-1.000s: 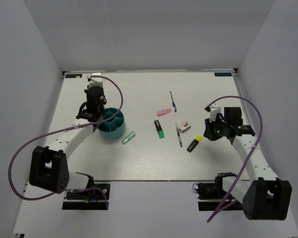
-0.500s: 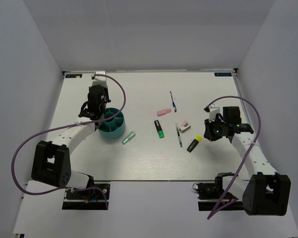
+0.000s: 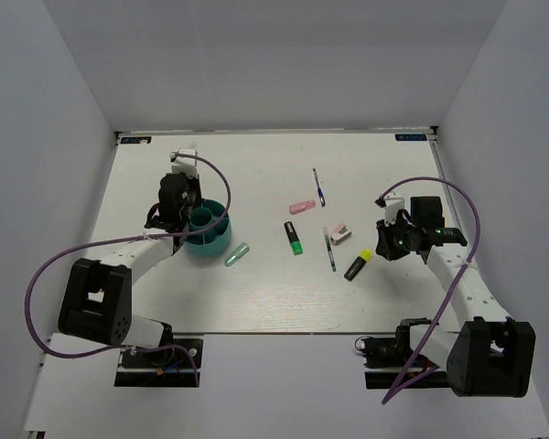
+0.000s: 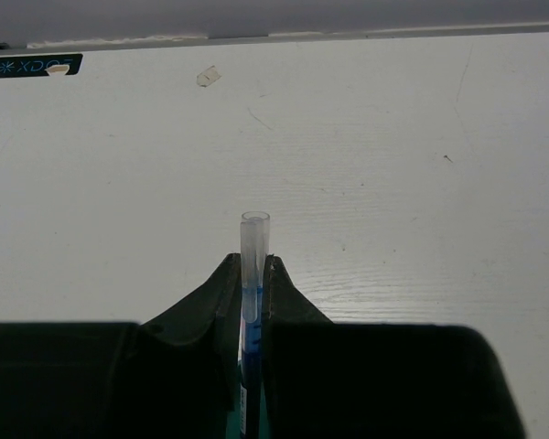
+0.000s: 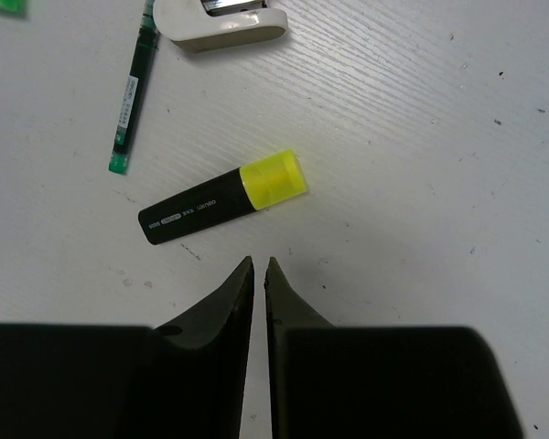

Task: Sort the stationery into containers
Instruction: Place the pen in the storage box.

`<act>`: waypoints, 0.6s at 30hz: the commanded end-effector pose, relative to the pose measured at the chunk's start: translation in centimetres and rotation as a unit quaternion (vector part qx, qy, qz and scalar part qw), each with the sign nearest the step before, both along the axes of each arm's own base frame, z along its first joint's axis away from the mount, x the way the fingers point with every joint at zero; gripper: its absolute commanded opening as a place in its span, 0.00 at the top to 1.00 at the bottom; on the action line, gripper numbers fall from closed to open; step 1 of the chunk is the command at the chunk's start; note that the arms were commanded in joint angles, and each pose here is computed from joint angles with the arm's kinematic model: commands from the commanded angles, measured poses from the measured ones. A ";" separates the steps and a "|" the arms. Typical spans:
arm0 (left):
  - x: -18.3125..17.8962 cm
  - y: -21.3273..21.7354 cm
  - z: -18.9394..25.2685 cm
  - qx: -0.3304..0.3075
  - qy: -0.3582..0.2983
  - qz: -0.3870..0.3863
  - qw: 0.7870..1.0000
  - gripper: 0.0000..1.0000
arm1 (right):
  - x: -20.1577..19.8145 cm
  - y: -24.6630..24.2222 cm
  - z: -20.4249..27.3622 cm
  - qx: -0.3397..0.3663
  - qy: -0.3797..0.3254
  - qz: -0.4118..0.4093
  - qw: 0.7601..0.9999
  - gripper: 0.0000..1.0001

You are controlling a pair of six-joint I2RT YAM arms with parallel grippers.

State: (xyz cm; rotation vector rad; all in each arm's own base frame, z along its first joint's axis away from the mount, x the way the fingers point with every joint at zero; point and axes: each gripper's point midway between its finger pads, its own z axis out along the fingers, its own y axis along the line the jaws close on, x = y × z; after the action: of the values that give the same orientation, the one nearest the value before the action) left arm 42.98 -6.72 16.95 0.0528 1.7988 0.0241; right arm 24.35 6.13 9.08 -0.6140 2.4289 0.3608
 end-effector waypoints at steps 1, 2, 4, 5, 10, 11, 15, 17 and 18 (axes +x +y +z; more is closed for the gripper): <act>-0.1 -0.2 1.3 -0.015 -0.030 -0.017 0.999 0.99 | 0.6 -0.1 0.3 -0.002 -0.012 0.001 1.000 0.87; -0.3 0.0 1.1 -0.018 -0.030 -0.013 0.999 0.99 | 0.6 -0.1 0.4 -0.001 -0.013 0.001 1.000 0.87; -0.7 0.1 0.7 -0.024 -0.028 -0.015 0.999 0.99 | 0.6 -0.1 0.4 -0.001 -0.013 0.001 1.000 0.87; -0.8 0.3 0.9 -0.027 -0.031 -0.013 0.999 0.99 | 0.6 0.0 0.4 0.000 -0.014 0.003 1.000 0.87; -1.7 1.2 0.5 -0.028 -0.026 0.003 0.999 0.94 | 0.5 0.0 0.5 0.003 -0.013 0.004 1.000 0.87; -1.9 1.5 0.3 -0.025 -0.023 0.012 0.999 0.91 | 0.4 0.1 0.5 0.003 -0.012 0.005 1.000 0.87; -2.4 1.9 0.7 -0.025 -0.026 0.021 0.999 0.43 | 0.1 0.4 0.6 0.010 -0.006 0.014 1.000 0.65; -2.4 2.0 1.2 -0.028 -0.029 0.024 0.999 0.30 | 0.2 0.5 0.8 0.011 -0.009 0.016 1.000 0.62; -2.5 2.1 1.3 -0.026 -0.026 0.026 0.999 0.30 | 0.2 0.4 0.9 0.012 -0.010 0.015 1.000 0.60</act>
State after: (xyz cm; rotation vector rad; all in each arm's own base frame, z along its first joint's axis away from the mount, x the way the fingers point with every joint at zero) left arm 40.82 -5.13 16.30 -0.0004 1.7861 0.0092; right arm 24.22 6.29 9.09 -0.6266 2.4258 0.3740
